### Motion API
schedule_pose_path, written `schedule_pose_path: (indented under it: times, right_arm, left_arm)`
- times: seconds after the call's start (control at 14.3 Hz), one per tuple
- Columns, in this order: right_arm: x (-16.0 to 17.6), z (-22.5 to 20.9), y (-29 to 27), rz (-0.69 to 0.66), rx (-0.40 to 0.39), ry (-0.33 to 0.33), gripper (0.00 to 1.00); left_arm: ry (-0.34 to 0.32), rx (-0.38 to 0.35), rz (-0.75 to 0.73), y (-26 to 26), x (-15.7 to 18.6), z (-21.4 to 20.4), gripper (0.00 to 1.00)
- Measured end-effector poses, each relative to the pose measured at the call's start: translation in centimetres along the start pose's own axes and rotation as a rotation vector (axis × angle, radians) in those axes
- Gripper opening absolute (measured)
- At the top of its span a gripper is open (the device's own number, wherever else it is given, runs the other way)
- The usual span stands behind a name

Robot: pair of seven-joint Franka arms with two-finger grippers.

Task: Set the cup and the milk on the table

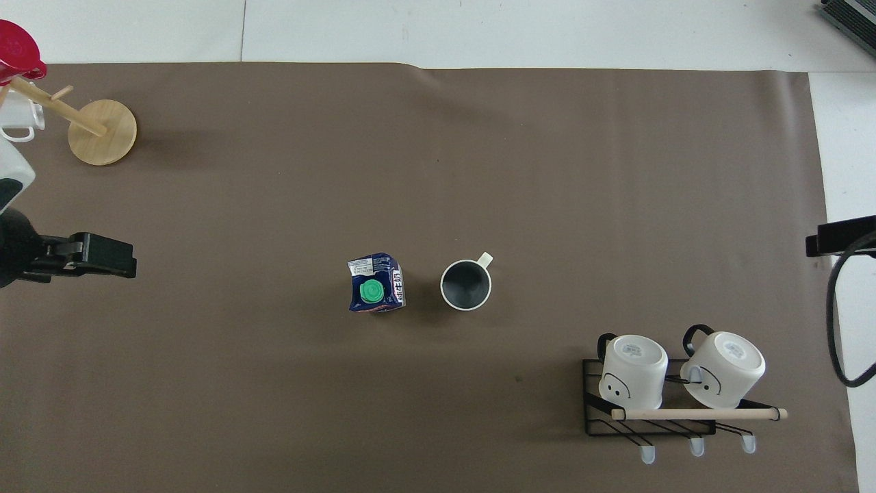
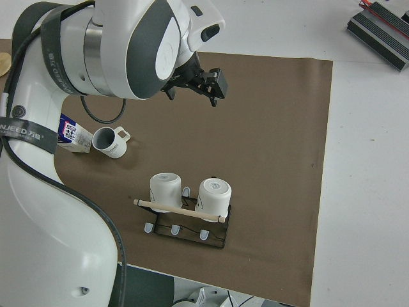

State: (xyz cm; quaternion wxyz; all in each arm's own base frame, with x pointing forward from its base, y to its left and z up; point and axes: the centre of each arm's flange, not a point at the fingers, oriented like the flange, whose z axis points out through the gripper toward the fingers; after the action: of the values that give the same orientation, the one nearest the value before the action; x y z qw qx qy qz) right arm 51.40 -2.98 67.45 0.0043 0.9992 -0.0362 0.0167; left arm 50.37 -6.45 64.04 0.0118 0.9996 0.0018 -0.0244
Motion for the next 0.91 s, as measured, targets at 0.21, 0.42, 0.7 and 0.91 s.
schedule_pose_path:
  times: [0.21,0.42,0.7,0.91]
  right_arm:
    - [0.0,0.0,0.0,0.0,0.0,0.0,1.0]
    - [0.0,0.0,0.0,0.0,0.0,0.0,1.0]
    - [0.0,0.0,0.0,0.0,0.0,0.0,1.0]
    - [0.0,0.0,0.0,0.0,0.0,0.0,1.0]
  left_arm:
    - [0.0,-0.001,0.005,-0.69,0.08,-0.02,1.0]
    - [0.0,-0.001,0.016,-0.68,0.08,-0.02,1.0]
    - [0.0,-0.001,0.044,-0.75,0.08,-0.03,1.0]
    - [0.0,-0.001,0.038,-1.15,0.13,-0.04,1.0]
